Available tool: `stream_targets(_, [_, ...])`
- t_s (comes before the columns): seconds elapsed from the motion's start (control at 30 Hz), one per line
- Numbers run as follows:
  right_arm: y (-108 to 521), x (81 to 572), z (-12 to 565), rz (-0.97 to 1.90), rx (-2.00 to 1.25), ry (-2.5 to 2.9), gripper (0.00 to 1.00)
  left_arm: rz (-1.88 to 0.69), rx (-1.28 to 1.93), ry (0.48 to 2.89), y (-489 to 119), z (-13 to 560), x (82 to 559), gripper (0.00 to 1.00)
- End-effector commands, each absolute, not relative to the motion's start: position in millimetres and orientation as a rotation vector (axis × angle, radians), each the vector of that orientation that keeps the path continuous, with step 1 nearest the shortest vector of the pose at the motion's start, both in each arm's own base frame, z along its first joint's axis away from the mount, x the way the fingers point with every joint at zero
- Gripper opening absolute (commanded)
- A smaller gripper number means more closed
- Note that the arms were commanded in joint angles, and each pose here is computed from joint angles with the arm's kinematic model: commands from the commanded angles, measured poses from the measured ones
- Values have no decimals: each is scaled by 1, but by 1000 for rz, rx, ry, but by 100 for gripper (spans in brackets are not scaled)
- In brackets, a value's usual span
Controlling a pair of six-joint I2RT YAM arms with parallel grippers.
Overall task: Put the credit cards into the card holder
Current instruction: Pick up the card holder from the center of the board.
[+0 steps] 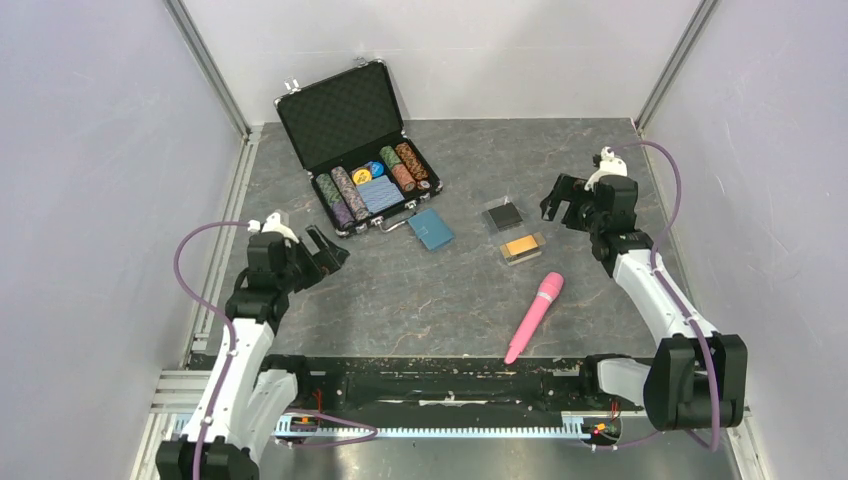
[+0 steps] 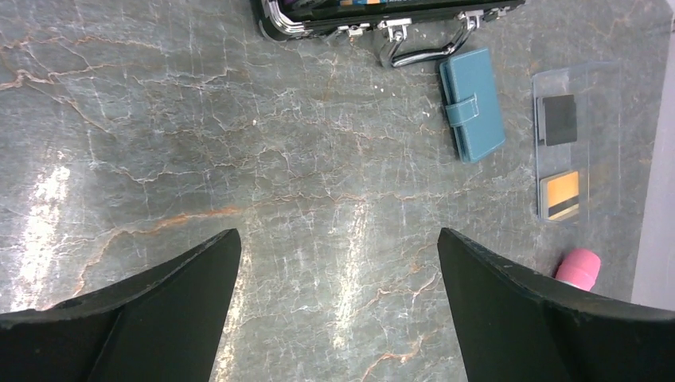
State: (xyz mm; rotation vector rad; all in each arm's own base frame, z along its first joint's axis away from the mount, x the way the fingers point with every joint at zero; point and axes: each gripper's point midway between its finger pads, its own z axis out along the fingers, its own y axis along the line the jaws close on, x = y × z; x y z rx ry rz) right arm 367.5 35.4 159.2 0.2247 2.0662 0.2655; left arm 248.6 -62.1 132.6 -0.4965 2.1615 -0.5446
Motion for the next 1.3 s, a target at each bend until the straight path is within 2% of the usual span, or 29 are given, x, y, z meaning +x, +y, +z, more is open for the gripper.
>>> stream_targets(0.0, [57, 375, 177, 390, 149, 2071, 98, -600, -532, 2178, -69, 150, 260, 100])
stream_targets(0.33, [145, 388, 204, 422, -181, 2147, 98, -525, -543, 2434, -69, 140, 282, 100])
stream_targets(0.5, [208, 385, 201, 410, -404, 2173, 98, -658, -514, 2545, -88, 124, 290, 100])
stream_targets(0.77, [288, 375, 147, 236, -724, 2219, 98, -750, -495, 2404, -97, 156, 300, 100])
stream_targets(0.93, [323, 377, 111, 155, -815, 2256, 98, -804, -482, 2297, -101, 189, 303, 100])
stream_targets(1.17, [317, 393, 65, -107, -856, 2294, 98, -882, -458, 2217, -109, 217, 309, 100])
stream_targets(1.27, [318, 390, 44, -109, -889, 2319, 98, -890, -452, 2210, -110, 220, 311, 100])
